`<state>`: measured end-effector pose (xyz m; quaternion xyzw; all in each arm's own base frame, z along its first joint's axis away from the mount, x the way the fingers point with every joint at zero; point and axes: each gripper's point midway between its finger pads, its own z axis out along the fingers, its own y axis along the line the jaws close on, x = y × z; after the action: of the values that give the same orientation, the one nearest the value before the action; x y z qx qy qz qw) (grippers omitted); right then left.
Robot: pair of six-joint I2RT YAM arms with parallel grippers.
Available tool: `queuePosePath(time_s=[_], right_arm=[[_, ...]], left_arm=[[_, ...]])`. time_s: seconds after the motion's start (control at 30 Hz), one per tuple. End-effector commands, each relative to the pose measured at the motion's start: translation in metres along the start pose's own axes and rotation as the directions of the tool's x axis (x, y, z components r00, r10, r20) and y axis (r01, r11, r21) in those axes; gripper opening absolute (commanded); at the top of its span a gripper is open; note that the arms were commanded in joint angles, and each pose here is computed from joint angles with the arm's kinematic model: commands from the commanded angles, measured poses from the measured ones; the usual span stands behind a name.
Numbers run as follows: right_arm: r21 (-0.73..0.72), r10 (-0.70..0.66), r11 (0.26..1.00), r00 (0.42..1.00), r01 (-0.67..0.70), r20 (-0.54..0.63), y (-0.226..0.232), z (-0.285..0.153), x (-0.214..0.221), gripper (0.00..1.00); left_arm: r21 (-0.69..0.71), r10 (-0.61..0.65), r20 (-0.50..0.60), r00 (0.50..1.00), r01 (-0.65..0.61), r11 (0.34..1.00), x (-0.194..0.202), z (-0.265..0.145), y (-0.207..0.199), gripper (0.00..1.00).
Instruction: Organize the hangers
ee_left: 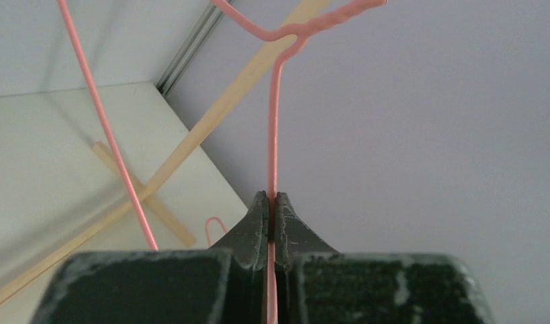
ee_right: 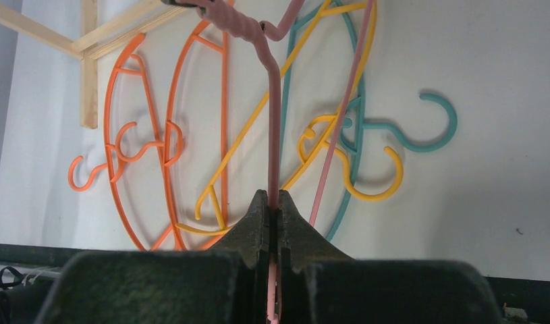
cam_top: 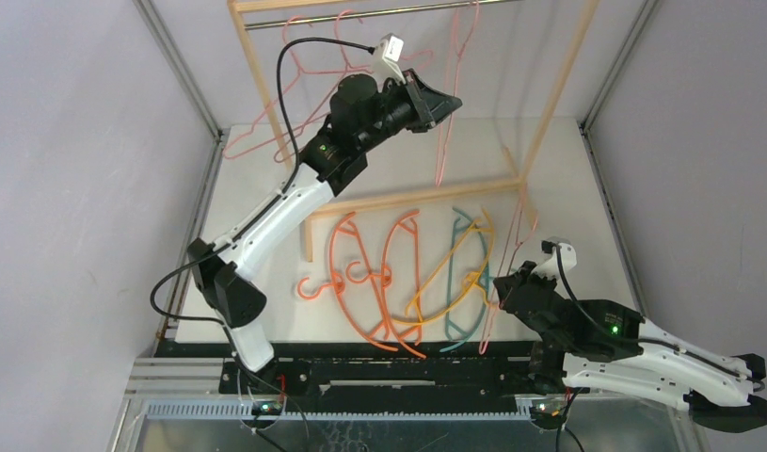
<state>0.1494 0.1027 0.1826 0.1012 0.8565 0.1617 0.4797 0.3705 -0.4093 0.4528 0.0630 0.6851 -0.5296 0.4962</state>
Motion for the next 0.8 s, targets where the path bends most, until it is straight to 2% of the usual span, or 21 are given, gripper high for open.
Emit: queuePosePath(time_s=[0.0, 0.33, 0.57, 0.77], right_arm=[[-0.015, 0.037, 0.999, 0.998, -0.037, 0.042, 0.007, -0.005, -0.018, 0.0], [-0.014, 0.052, 0.999, 0.998, -0.051, 0.031, 0.004, -0.007, -0.016, 0.0], [-0.009, 0.076, 0.997, 0.997, -0.076, 0.034, -0.002, -0.009, -0.017, 0.0], [-0.007, 0.076, 0.997, 0.997, -0.076, 0.028, 0.0, -0.008, -0.017, 0.0]], left_arm=[[0.115, 0.009, 0.197, 0.98, -0.032, 0.993, -0.059, -0.028, -0.049, 0.0], [0.023, -0.077, 0.21, 0.975, 0.074, 0.997, -0.07, -0.018, -0.011, 0.0], [-0.099, -0.115, 0.19, 0.975, 0.136, 0.986, -0.054, -0.022, 0.033, 0.0], [-0.136, -0.135, 0.194, 0.972, 0.163, 0.977, -0.046, -0.031, 0.051, 0.0]])
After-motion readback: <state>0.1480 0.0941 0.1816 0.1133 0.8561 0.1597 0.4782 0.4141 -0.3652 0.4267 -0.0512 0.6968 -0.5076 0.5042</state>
